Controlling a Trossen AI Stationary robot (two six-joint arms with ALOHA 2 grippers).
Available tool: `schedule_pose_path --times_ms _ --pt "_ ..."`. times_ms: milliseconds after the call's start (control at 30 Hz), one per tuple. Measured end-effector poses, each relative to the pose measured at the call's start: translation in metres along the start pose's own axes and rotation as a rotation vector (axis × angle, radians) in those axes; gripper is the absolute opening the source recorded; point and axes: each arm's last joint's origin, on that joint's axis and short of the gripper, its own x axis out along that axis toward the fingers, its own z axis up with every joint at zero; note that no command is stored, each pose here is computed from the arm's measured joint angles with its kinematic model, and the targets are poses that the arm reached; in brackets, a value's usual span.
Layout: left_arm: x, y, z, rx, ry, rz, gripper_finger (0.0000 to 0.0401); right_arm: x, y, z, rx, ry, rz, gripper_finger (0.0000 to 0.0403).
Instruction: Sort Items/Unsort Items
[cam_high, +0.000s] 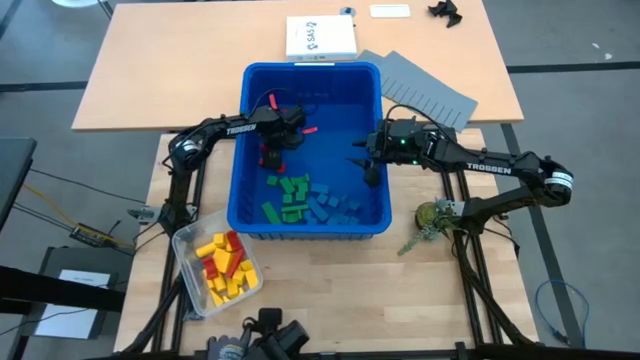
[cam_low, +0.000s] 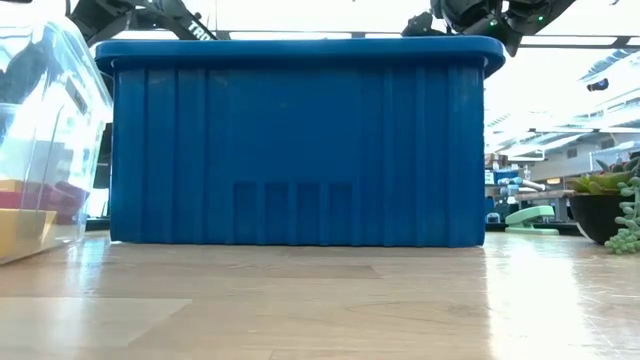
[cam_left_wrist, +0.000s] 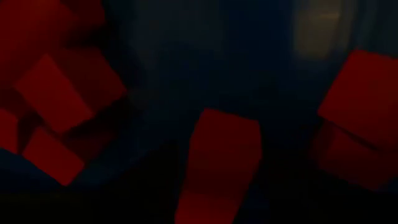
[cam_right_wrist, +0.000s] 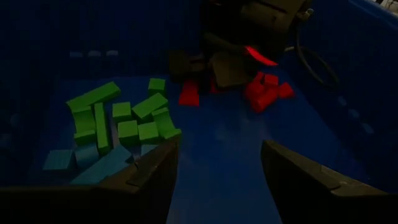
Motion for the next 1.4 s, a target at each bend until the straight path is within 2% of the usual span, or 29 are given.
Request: schedule_pose_path --times_ms 133,300,467,600,767,967,1133,1400 --pt "0.001 -0.001 0.000 0.000 -0.014 -0.008 0.0201 0.000 0.000 0.000 0.000 0.002 0.000 0.0229" --pt "0.001 -0.002 0.001 -0.009 0.004 0.009 0.0140 0.000 0.000 0.000 -0.001 0.002 0.000 0.0229" --pt "-0.008 -0.004 0.006 -0.078 -0.014 0.003 0.0140 0.000 0.000 -0.001 -0.001 0.007 0.001 0.0229" --pt "-0.029 0.002 0.012 -0.120 -0.055 0.021 0.0140 0.000 0.000 -0.001 0.000 0.014 0.002 0.0229" --pt "-0.083 0.009 0.018 -0.167 -0.204 0.106 0.0140 0.000 0.000 -0.002 0.002 0.017 -0.006 0.0229" --pt "-0.170 0.004 0.008 -0.233 -0.423 0.225 0.0140 0.000 0.000 -0.002 0.053 0.016 0.002 0.0229" --pt "-0.233 -0.020 -0.017 -0.304 -0.597 0.261 0.0140 0.000 0.000 -0.002 0.064 0.019 0.002 0.0229" --pt "-0.299 -0.071 -0.064 -0.347 -0.772 0.213 0.0140 0.000 0.000 -0.002 0.079 0.019 0.003 0.0229"
